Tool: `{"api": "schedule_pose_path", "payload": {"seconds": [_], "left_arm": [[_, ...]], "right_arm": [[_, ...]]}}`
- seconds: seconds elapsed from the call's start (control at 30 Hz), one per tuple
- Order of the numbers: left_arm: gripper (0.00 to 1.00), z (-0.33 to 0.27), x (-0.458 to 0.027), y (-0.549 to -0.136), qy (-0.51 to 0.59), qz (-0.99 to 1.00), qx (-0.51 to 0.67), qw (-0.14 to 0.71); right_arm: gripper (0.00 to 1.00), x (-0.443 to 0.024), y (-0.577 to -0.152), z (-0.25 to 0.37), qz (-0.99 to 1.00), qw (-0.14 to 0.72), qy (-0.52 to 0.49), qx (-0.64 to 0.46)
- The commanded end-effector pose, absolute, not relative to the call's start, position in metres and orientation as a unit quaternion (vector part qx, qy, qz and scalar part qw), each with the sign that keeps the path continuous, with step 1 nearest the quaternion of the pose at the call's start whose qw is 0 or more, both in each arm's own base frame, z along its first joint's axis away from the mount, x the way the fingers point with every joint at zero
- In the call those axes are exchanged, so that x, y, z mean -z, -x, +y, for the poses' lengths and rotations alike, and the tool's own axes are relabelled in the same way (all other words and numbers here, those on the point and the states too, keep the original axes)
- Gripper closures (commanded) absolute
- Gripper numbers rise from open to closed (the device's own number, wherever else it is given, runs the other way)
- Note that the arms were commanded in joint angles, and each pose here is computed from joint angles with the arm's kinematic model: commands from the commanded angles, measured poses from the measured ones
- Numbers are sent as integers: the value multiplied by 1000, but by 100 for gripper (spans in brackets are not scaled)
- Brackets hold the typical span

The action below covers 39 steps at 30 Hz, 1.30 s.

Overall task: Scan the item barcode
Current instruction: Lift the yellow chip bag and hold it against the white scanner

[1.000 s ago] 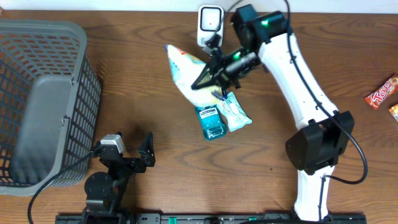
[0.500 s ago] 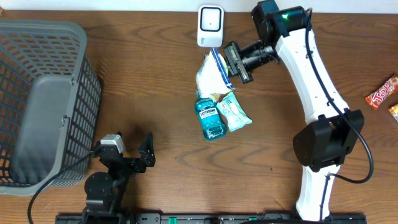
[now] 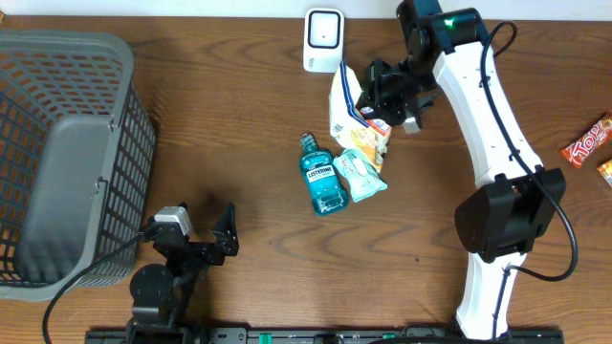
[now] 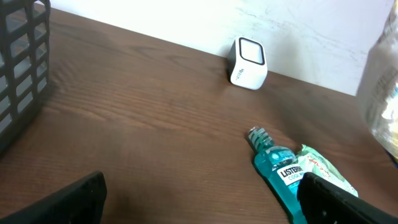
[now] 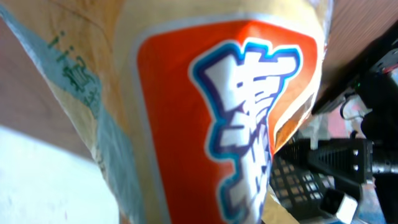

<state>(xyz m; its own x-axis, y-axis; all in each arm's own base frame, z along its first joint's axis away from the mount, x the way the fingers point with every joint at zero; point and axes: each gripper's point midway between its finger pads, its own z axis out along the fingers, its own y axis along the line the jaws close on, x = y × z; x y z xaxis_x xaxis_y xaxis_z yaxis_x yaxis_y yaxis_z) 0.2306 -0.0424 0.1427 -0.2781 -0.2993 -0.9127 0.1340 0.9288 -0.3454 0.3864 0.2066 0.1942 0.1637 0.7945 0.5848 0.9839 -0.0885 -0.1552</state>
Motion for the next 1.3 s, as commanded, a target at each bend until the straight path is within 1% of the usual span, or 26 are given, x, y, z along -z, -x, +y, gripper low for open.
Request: {"api": "schedule_pose_path", "payload": {"seconds": [0.0, 0.5, 0.7, 0.77, 0.83, 0.9, 1.1, 1.27], "left_arm": [[2, -42, -130, -229, 54, 789, 178, 585], [2, -42, -130, -229, 54, 789, 178, 585], [2, -42, -130, -229, 54, 789, 178, 585], [2, -42, -130, -229, 54, 789, 178, 585], [2, -42, -130, -229, 54, 789, 178, 585], [2, -42, -130, -229, 54, 789, 178, 585], [2, -42, -130, -229, 54, 789, 178, 585], [2, -42, -130, -229, 54, 789, 178, 585]], "right_arm": [[99, -190, -386, 198, -606, 246, 740, 156], [99, -189, -382, 197, -634, 244, 717, 158], [99, -189, -378, 186, -671, 240, 683, 161], [98, -189, -377, 180, -707, 231, 646, 171], [99, -185, -381, 171, -767, 197, 583, 183], [99, -178, -385, 156, -812, 153, 539, 166], [99, -164, -405, 126, -853, 33, 513, 90], [98, -168, -450, 133, -857, -90, 498, 99]]}}
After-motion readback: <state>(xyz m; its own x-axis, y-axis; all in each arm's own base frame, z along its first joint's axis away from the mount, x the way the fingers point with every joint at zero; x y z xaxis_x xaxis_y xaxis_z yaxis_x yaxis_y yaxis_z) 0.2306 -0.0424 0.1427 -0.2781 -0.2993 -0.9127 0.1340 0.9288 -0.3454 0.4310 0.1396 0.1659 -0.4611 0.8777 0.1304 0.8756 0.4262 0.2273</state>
